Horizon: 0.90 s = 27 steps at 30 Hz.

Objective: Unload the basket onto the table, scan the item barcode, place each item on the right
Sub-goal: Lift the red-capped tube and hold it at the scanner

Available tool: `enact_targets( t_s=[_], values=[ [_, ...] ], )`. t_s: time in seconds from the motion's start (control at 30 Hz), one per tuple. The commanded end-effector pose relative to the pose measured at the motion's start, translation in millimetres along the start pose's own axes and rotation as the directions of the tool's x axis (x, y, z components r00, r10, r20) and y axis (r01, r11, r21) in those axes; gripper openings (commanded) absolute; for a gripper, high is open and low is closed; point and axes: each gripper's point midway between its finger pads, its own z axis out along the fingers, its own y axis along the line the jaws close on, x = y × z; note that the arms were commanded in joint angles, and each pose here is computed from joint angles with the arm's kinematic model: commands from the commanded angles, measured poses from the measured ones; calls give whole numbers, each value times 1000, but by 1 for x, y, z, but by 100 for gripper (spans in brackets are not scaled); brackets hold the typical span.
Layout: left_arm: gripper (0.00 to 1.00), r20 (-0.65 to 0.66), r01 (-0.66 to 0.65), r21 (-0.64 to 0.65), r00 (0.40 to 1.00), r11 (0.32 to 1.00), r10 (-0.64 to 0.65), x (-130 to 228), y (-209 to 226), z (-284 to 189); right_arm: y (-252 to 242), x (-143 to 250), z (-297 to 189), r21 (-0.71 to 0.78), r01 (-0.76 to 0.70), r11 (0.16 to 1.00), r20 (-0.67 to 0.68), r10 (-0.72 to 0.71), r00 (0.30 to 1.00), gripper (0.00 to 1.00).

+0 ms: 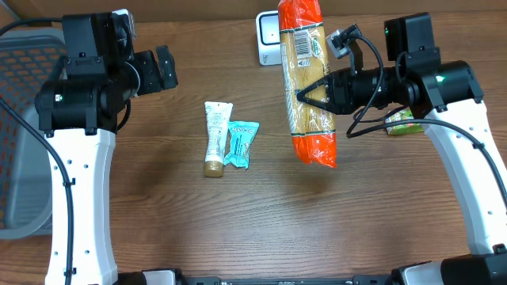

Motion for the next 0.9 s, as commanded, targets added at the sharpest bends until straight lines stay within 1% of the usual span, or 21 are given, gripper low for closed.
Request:
enact_targets(
  t_s=[0.0, 0.03, 0.07, 0.1, 0.13, 0.17, 0.2, 0.27, 0.3, 0.37, 0.4, 0.47, 0.5, 0.57, 0.6, 0.63, 0.67, 0.7, 0.73, 0.77, 0.87],
  values=[
    [100, 2, -2, -6, 1000, 1000, 2, -2, 1, 2, 5, -12, -9, 103, 27, 994, 48, -32, 998, 4],
    [100, 2, -1, -6, 1000, 1000, 1, -2, 1, 2, -15, -14, -7, 246, -14, 969, 66, -2, 998, 4],
    [100, 2, -2, -6, 1000, 1000, 2, -2, 1, 2, -25, -16, -7, 328, -34, 944, 79, 9, 997, 4],
    [100, 2, -2, -6, 1000, 1000, 2, -2, 1, 2, -41, -19, -6, 466, -46, 883, 101, -1, 995, 4],
    [100, 2, -2, -6, 1000, 1000, 2, -2, 1, 2, -47, -21, -5, 547, -32, 836, 107, -32, 994, 3],
    [100, 2, -2, -6, 1000, 1000, 2, -2, 1, 2, -50, -23, -5, 591, -21, 806, 107, -53, 993, 3],
    [99, 2, -2, -6, 1000, 1000, 2, -2, 1, 2, -58, -31, -11, 699, -16, 715, 122, -97, 988, 3],
    [100, 2, -2, -6, 1000, 1000, 2, -2, 1, 2, -62, -45, -17, 773, -15, 634, 135, -141, 981, 3],
    [100, 2, -2, -6, 1000, 1000, 2, -2, 1, 2, -63, -59, -20, 806, -19, 592, 146, -167, 975, 3],
    [99, 2, -2, -6, 1000, 1000, 2, -2, 1, 2, -70, -88, -20, 846, 13, 534, 134, -236, 962, 3],
    [100, 2, -2, -6, 1000, 1000, 2, -2, 1, 2, -76, -99, -14, 854, 37, 519, 117, -261, 958, 4],
    [100, 2, -2, -6, 1000, 1000, 2, -2, 1, 2, -91, -110, -1, 871, 83, 484, 74, -296, 952, 4],
    [99, 2, -2, -6, 1000, 1000, 2, -2, 1, 2, -103, -113, 0, 896, 81, 436, 63, -306, 950, 4],
    [100, 2, -2, -6, 1000, 1000, 2, -2, 1, 2, -132, -120, 0, 961, 52, 271, 39, -321, 946, 4],
    [100, 2, -2, -6, 1000, 1000, 2, -2, 1, 2, -143, -123, 0, 976, 65, 208, 8, -332, 943, 4],
    [100, 2, -2, -6, 1000, 1000, 2, -2, 1, 2, -148, -124, 0, 981, 70, 181, -5, -337, 941, 4],
    [100, 2, -2, -6, 1000, 1000, 2, -2, 1, 2, -165, -130, 5, 991, 96, 91, -58, -355, 933, 4],
    [100, 2, -2, -6, 1000, 1000, 2, -2, 1, 2, -175, -131, 12, 989, 129, 66, -97, -362, 927, 4],
    [100, 2, -2, -6, 1000, 1000, 2, -2, 1, 2, -189, -131, 19, 979, 199, 32, -174, -360, 917, 4],
    [100, 2, -2, -6, 1000, 1000, 2, -2, 1, 2, -198, -131, 24, 971, 238, 11, -218, -357, 908, 4],
    [100, 2, -2, -6, 1000, 1000, 2, -2, 1, 2, -216, -130, 37, 950, 310, -27, -299, -356, 885, 4]
  ],
)
